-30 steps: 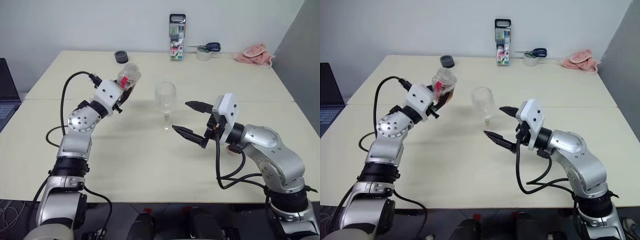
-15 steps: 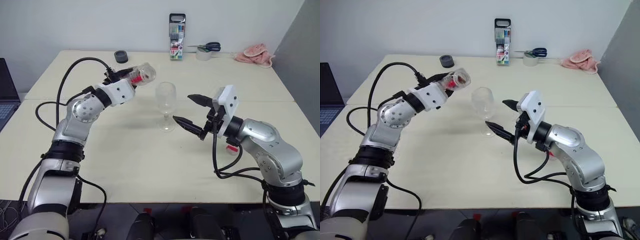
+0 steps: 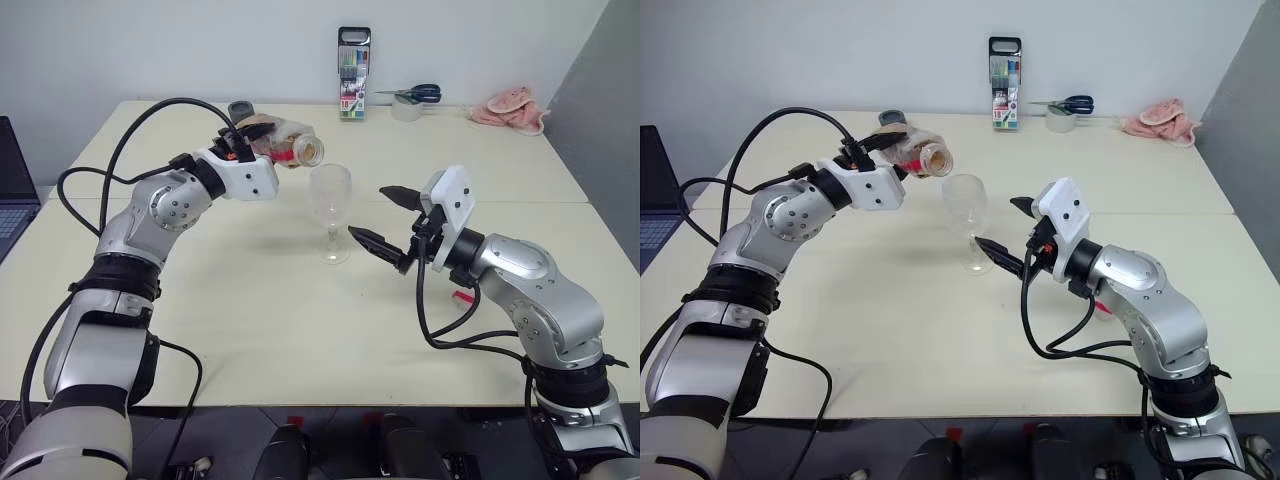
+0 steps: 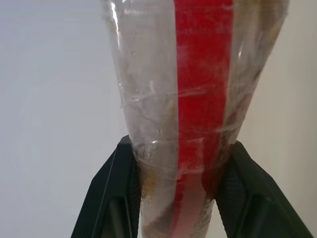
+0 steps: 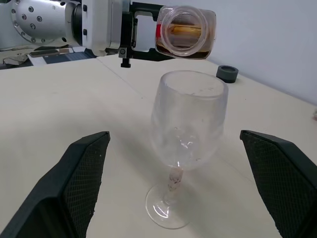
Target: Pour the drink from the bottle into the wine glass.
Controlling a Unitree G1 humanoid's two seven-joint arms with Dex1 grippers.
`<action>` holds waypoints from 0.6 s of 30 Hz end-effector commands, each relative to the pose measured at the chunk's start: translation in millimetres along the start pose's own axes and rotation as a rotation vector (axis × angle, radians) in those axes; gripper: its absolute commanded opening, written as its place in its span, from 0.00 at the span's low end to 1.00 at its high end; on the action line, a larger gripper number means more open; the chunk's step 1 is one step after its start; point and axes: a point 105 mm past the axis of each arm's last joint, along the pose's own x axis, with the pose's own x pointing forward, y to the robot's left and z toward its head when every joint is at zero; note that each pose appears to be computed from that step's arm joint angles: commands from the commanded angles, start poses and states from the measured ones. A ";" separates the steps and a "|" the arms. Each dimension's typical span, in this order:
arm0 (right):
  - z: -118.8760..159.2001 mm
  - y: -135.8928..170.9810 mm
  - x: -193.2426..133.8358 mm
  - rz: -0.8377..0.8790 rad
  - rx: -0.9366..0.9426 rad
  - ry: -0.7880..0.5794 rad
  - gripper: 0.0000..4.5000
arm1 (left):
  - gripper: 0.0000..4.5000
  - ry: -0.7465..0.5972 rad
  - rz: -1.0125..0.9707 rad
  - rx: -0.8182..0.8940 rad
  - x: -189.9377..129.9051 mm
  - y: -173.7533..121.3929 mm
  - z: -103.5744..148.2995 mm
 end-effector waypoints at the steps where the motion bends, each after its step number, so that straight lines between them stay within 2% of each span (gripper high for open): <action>1: 7.5 3.7 -1.6 0.008 -0.023 -0.018 1.00 | 0.36 -0.041 0.073 0.079 3.4 27.2 8.5; 18: 3.2 11.5 -2.4 0.027 0.001 0.011 1.00 | 0.36 -0.067 0.102 0.208 11.7 46.2 16.0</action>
